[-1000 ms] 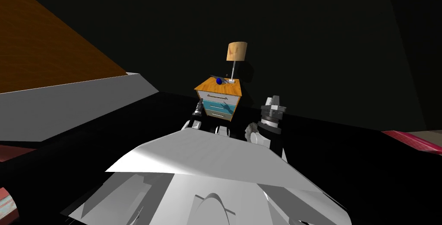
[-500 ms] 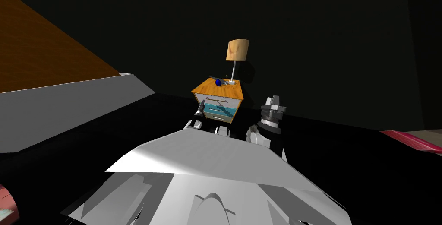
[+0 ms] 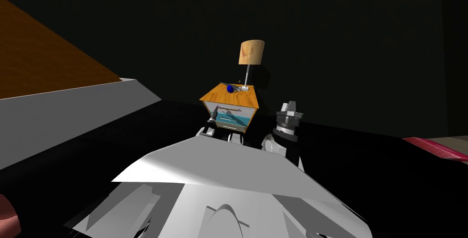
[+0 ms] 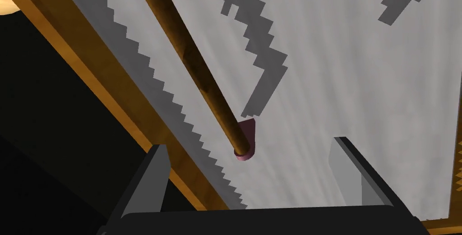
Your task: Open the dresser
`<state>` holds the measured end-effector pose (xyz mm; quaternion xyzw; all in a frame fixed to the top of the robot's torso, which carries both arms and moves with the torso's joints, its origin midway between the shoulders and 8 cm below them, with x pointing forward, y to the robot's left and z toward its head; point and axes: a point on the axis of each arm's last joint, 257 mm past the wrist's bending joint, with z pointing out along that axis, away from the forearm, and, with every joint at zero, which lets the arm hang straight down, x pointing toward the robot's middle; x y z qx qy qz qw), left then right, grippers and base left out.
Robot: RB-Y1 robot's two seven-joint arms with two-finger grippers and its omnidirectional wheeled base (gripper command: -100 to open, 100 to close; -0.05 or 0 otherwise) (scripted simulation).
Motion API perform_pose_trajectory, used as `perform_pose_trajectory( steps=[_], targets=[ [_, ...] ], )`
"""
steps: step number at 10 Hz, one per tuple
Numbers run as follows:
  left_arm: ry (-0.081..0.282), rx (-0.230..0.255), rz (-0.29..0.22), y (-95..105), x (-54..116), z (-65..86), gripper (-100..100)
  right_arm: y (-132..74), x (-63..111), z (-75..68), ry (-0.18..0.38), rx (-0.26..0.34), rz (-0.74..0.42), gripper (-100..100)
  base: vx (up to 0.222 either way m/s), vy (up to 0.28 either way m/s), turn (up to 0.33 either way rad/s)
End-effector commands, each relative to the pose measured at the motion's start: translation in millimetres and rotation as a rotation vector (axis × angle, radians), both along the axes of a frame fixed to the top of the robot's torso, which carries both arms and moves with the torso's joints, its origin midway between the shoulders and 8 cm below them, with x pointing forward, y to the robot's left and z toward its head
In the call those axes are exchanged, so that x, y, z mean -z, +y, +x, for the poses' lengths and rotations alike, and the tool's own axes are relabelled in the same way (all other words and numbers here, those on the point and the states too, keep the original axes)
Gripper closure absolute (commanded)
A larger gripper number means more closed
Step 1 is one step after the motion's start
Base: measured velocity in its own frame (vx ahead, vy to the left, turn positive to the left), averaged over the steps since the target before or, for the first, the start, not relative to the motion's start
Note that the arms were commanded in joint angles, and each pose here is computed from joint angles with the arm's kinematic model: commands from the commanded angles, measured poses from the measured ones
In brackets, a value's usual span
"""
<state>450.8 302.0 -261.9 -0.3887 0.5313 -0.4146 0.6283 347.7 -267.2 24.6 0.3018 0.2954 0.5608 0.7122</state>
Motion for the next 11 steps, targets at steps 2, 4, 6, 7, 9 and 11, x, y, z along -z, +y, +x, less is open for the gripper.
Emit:
perform_pose_trajectory(
  steps=[2, 4, 6, 7, 9, 11],
  targets=[
    [-0.002, -0.001, 0.001, 1.4, -4.5, 2.2, -100, 0.0, 0.0, 0.0, 0.000, 0.000, 0.000, 0, 0.055, 0.005, -0.012],
    [-0.001, 0.003, 0.000, 0.8, -7.0, -0.2, 100, 0.0, 0.0, 0.0, 0.000, 0.000, 0.000, 0, -0.056, -0.002, 0.010],
    [-0.002, 0.006, 0.000, 0.1, -8.7, -2.4, 100, 0.1, -0.1, 0.1, 0.000, 0.000, 0.000, 0, -0.190, -0.007, 0.021],
    [-0.002, 0.007, 0.000, -0.4, -9.8, -3.9, 100, 0.1, -0.1, 0.1, 0.000, 0.000, 0.000, 0, -0.191, 0.009, 0.011],
    [0.005, 0.011, -0.002, -2.0, -7.0, -6.4, 100, 0.0, -0.1, 0.1, 0.000, 0.000, 0.000, 0, -0.107, 0.000, 0.006],
    [0.008, 0.015, -0.001, -2.7, -6.3, -10.3, 100, 0.1, -0.1, 0.1, 0.000, 0.000, 0.000, 0, -0.199, 0.005, 0.027]
  ],
)
